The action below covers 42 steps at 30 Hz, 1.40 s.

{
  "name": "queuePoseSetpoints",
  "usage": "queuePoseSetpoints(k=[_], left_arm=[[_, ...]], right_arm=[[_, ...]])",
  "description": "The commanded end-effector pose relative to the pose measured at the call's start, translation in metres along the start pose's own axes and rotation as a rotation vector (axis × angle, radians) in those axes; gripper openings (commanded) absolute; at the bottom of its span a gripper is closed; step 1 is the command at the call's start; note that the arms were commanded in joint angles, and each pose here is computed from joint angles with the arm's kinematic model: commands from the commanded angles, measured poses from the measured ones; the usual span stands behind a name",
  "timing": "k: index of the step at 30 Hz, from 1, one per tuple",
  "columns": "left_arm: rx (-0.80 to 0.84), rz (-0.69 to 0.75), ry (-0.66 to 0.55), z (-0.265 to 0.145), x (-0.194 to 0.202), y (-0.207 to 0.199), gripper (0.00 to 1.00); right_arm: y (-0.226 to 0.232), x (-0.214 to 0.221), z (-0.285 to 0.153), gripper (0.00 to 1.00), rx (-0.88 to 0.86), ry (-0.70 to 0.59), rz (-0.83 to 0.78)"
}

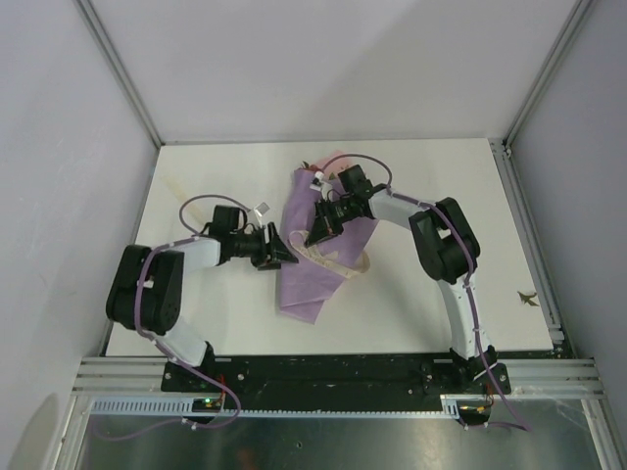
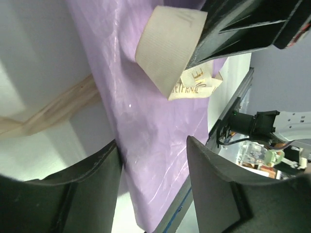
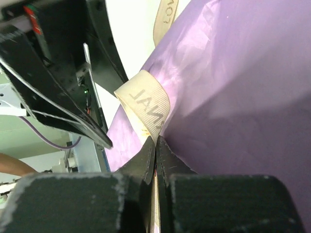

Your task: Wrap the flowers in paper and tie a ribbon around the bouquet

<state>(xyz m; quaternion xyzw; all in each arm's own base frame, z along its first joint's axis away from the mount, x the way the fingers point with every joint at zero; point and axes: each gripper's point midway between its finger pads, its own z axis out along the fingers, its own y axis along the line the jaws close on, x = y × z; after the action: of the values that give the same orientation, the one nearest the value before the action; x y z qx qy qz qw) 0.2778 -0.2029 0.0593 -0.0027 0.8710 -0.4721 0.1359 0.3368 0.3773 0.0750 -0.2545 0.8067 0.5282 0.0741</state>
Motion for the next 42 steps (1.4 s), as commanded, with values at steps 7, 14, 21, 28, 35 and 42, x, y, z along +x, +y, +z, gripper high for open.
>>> queuePoseSetpoints(k=[7, 14, 21, 28, 35, 42], left_arm=[[-0.068, 0.602, -0.205, -0.056, -0.07, -0.037, 0.65], [-0.054, 1.139, -0.136, -0.049, -0.072, -0.053, 0.66], [-0.05, 1.424, -0.026, -0.022, -0.064, -0.06, 0.66], [-0.044, 1.598, 0.052, 0.0, -0.057, -0.065, 0.64], [-0.114, 1.619, 0.078, 0.008, -0.066, -0.06, 0.56], [-0.093, 1.707, 0.05, -0.009, -0.065, -0.058, 0.64]], right_arm=[[0.036, -0.009, -0.019, 0.0, -0.046, -0.023, -0.125], [0.059, -0.009, -0.023, 0.0, -0.092, -0.019, -0.179], [0.082, -0.007, -0.027, 0.0, -0.137, -0.011, -0.22], [0.089, -0.004, -0.029, 0.0, -0.157, 0.001, -0.228], [0.096, 0.007, -0.033, 0.0, -0.165, 0.025, -0.255], [0.096, 0.022, -0.041, 0.0, -0.169, 0.064, -0.291]])
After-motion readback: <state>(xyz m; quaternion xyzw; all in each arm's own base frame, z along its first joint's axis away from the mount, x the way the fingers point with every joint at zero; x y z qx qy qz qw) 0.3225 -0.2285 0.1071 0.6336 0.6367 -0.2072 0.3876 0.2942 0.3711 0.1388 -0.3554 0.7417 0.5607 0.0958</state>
